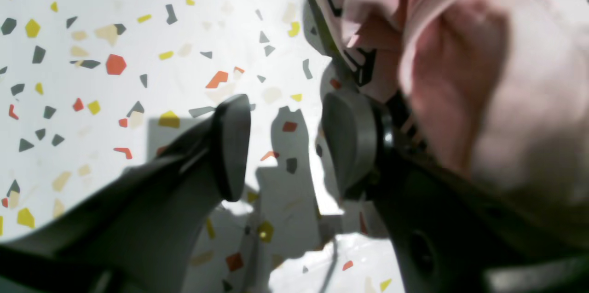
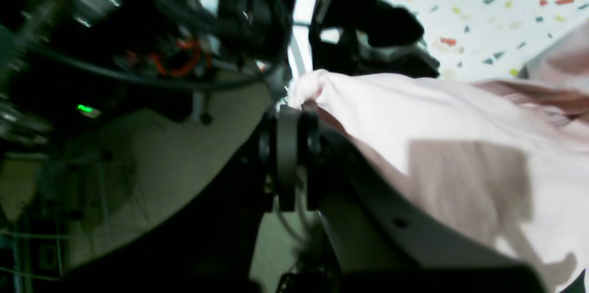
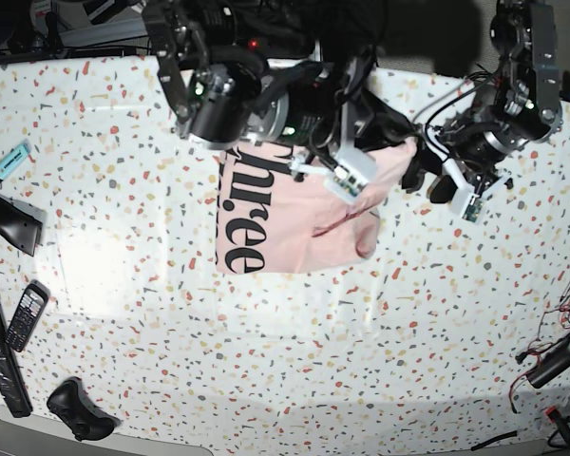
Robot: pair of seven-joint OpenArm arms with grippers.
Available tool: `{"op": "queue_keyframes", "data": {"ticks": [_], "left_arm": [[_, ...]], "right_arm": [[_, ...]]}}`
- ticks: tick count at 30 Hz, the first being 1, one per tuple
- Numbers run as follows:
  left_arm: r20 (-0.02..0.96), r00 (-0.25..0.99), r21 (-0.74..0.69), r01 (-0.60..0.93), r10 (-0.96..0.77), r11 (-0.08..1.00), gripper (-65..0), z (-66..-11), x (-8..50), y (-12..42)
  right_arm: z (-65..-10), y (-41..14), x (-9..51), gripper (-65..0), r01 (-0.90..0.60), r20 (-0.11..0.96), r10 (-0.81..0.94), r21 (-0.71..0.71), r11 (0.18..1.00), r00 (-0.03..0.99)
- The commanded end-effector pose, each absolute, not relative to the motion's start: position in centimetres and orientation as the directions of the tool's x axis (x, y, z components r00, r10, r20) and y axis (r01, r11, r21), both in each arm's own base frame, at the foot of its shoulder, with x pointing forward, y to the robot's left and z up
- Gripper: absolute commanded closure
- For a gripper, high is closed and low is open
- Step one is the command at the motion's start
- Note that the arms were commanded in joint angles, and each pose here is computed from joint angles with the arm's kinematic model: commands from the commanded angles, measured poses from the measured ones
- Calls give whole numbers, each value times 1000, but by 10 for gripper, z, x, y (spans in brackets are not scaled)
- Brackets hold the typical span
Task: Fold the T-shirt properly
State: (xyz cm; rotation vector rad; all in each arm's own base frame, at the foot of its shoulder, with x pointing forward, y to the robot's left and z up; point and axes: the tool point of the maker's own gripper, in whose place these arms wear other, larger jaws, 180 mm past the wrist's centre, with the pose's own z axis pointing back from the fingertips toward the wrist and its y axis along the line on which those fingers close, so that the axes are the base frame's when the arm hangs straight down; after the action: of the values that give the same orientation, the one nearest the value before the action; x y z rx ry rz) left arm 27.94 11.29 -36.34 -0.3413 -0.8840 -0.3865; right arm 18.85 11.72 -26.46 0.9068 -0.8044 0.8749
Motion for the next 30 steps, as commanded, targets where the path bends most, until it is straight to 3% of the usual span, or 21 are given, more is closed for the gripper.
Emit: {"op": "queue_keyframes", "data": {"ticks": [1,5,10,15,19,22,26,30], "left_arm": [[827,534,-119,472,-177,873,-281,-351,287,112],[827,533,-118,473,-176,873,-281,-350,287,112],[829,531,-117,473,-177,873,-281,-349,288,112],[832,525,-107,474,-182,874,-281,-348,289,115],[863,471,-60,454,-183,889,-281,-330,303,140],[890,442,-108,444,-113,889,-281,-306,311,154],[888,453,-176,503,-85,846,-281,-291,301,139],[873,484,-294,611,-53,735,-275,-287,273,98]], "right_arm": [[-248,123,190,-70,-898,892,233,308,315,387],[-239,126,186,-213,-897,896,191,340,283,400],[-229,129,184,-221,-898,902,149,364,247,406],[-233,115,212,-218,-896,917,185,274,348,353],[-239,80,255,-175,-827,916,199,202,525,350],[-233,50,280,-137,-763,929,145,183,620,341],[-232,21,303,-48,-697,934,123,160,699,337],[-260,19,317,0,-677,899,138,205,707,415]]}}
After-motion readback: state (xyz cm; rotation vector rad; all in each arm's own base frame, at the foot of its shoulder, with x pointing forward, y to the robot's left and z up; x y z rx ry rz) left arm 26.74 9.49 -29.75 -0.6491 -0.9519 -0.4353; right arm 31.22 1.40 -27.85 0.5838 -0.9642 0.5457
